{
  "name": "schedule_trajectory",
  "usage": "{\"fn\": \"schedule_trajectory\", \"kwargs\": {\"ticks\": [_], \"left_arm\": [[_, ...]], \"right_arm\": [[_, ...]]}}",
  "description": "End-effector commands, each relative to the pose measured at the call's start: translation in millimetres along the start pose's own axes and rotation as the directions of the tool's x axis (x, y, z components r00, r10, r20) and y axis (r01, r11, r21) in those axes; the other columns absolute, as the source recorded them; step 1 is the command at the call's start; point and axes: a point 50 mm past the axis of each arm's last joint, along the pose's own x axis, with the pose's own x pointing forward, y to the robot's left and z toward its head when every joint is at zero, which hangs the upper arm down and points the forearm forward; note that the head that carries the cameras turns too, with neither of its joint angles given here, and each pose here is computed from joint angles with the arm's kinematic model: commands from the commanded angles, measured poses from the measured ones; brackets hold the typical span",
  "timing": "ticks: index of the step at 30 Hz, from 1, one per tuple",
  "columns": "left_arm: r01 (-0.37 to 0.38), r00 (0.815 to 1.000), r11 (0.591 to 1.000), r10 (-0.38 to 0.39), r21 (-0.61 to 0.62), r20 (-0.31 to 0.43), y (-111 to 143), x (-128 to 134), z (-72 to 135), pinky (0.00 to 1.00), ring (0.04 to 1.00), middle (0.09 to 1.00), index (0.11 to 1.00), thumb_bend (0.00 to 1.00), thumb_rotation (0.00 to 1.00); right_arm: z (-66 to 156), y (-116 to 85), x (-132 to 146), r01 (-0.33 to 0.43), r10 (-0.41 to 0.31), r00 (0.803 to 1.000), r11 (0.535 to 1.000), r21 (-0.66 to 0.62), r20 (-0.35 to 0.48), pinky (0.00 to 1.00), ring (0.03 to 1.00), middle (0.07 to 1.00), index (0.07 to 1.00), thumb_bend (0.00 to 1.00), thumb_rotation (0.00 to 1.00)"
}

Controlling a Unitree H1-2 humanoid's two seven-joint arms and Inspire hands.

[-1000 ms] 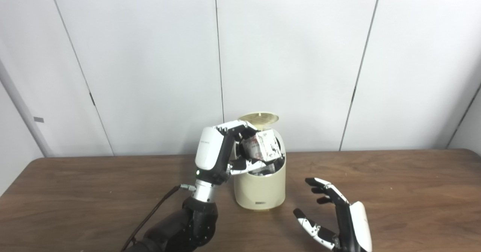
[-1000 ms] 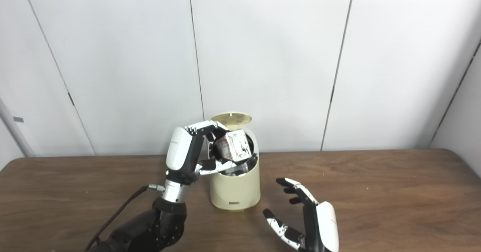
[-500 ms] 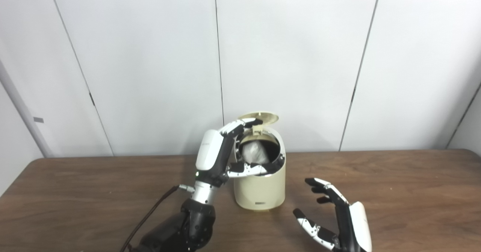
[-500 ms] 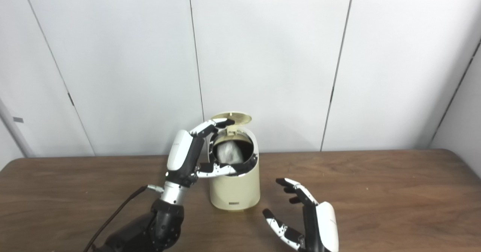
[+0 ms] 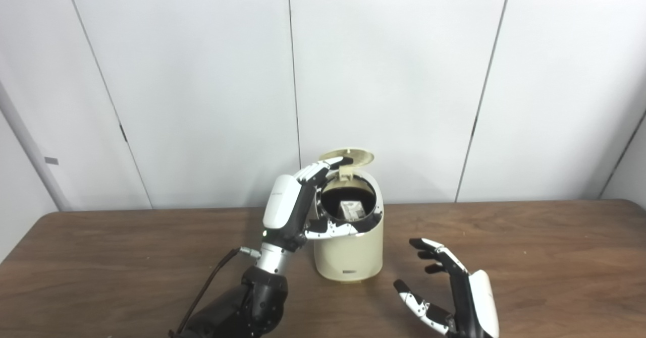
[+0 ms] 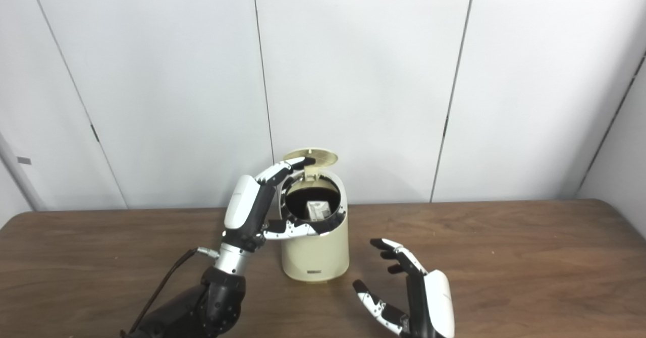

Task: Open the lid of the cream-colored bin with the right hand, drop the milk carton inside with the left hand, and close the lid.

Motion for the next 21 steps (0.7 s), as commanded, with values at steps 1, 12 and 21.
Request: {"fn": "schedule_trajectory", "kwargs": {"ticks": [1, 12, 21], "left_arm": [[-0.052, 0.997, 0.999, 0.052, -0.01, 0.059, 10.9, 22.9, 8.6, 0.71, 0.764, 0.764, 0.783, 1.0, 0.53], [-0.158, 0.977, 0.962, 0.184, -0.221, 0.105, 21.9, 7.6, 52.3, 0.27, 0.326, 0.388, 0.451, 0.46, 0.31], [-0.335, 0.924, 0.787, 0.383, -0.518, -0.016, 89.5, -23.0, 86.2, 0.2, 0.243, 0.32, 0.477, 0.49, 0.07]], "right_arm": [[-2.2, 19.2, -28.1, -0.034, 0.037, 0.997, 0.999, 0.042, -0.063, 0.56, 0.689, 0.735, 0.712, 0.3, 0.13], [-5.6, 4.5, -25.6, 0.018, -0.017, 0.999, 1.0, 0.021, -0.03, 0.57, 0.701, 0.726, 0.701, 0.29, 0.16], [19.7, -40.0, 2.2, 0.212, -0.213, 0.968, 0.977, 0.017, 0.135, 0.56, 0.692, 0.749, 0.73, 0.25, 0.39]]}}
